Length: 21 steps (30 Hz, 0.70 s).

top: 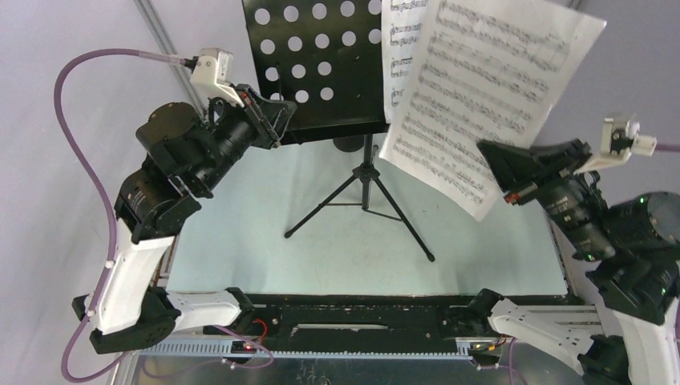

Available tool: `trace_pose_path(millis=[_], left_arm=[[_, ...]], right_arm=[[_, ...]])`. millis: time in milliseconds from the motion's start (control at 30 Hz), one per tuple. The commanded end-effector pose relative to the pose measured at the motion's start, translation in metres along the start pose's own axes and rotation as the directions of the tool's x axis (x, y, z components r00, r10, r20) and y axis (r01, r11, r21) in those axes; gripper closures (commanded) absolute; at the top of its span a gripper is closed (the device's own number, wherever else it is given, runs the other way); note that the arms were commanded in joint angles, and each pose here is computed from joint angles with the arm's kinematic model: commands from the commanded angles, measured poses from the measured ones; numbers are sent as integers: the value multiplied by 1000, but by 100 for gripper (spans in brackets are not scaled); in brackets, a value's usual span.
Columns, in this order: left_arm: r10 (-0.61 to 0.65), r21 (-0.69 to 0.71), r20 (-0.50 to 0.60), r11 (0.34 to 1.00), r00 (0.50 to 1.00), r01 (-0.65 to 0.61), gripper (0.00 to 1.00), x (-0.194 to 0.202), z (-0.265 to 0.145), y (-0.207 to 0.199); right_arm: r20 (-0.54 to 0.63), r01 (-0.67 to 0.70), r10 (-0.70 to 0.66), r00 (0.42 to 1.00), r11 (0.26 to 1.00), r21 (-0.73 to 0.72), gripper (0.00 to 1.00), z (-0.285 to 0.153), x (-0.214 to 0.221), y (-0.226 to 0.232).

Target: Pack up the instrument practice props

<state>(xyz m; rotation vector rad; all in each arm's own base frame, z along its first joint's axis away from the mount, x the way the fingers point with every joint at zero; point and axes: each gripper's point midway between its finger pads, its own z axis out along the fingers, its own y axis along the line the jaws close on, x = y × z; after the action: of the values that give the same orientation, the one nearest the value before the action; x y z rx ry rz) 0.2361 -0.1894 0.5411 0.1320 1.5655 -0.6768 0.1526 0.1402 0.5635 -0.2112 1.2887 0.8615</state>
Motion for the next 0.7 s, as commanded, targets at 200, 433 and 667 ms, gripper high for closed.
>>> trace_pose_path(millis=[200, 433, 667], left_arm=[[6, 14, 72, 1000, 997, -7, 63, -19, -21, 2], [7, 3, 97, 1000, 995, -8, 37, -25, -38, 9], [8, -4, 112, 1000, 994, -8, 25, -30, -63, 18]], right_arm=[[-74, -55, 94, 993, 907, 419, 100, -81, 81, -94], [-33, -80, 151, 988, 682, 727, 100, -128, 129, -160], [20, -69, 103, 994, 501, 863, 100, -145, 168, -201]])
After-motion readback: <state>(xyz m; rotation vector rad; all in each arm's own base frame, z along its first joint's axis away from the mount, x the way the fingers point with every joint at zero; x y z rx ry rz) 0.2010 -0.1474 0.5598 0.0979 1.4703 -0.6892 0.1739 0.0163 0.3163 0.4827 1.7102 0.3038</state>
